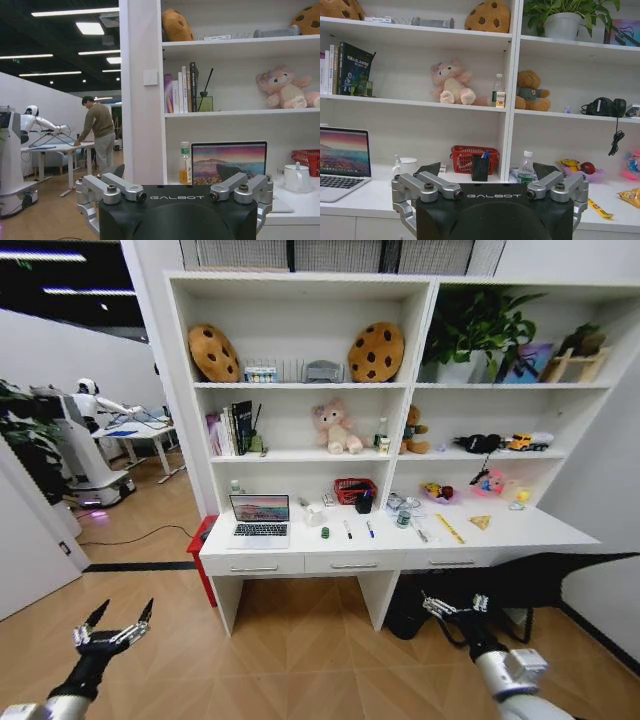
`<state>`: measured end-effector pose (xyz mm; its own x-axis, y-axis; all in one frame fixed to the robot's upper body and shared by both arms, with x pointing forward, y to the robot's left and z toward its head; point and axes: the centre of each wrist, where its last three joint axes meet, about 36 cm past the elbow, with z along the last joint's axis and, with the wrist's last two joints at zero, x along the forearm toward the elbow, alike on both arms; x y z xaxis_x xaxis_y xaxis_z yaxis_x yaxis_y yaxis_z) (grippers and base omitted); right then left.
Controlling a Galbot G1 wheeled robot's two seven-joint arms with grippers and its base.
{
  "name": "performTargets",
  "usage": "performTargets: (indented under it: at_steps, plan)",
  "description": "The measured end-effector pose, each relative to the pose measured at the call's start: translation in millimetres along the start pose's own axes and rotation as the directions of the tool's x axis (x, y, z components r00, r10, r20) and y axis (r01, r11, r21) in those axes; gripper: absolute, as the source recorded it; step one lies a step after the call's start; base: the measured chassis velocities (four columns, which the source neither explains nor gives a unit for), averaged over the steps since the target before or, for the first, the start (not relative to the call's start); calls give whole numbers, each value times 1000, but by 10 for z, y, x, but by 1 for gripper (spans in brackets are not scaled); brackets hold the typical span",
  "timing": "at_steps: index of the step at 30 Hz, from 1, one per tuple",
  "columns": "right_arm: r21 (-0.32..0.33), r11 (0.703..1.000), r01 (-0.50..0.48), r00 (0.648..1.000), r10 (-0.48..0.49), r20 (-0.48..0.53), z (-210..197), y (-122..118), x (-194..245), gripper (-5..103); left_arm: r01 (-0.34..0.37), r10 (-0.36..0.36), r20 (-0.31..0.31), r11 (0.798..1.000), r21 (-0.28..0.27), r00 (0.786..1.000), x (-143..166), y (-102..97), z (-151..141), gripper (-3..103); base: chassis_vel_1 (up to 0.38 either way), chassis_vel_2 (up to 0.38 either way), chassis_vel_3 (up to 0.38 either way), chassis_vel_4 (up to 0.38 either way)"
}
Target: Organize the objects on the table.
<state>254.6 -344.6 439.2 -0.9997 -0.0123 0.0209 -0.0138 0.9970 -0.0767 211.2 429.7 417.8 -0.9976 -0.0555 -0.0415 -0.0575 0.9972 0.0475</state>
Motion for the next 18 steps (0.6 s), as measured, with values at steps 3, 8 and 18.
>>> performTargets:
  at_steps: [3, 8, 18]
  plan:
    - [-4, 1000, 8, 1000, -8, 2, -4, 30, -4, 100, 0, 0, 6, 1000, -2, 1000, -21, 14, -15, 100, 0, 0, 0, 0]
    - [-5, 1000, 15, 1000, -15, 5, 4, 55, -12, 100, 3, -3, 9, 1000, 1, 1000, -28, 9, -14, 100, 0, 0, 0, 0]
    - [-10, 1000, 24, 1000, -24, 10, 25, 75, -10, 100, 5, -5, -9, 1000, 3, 1000, 0, -2, 4, 100, 0, 0, 0, 0]
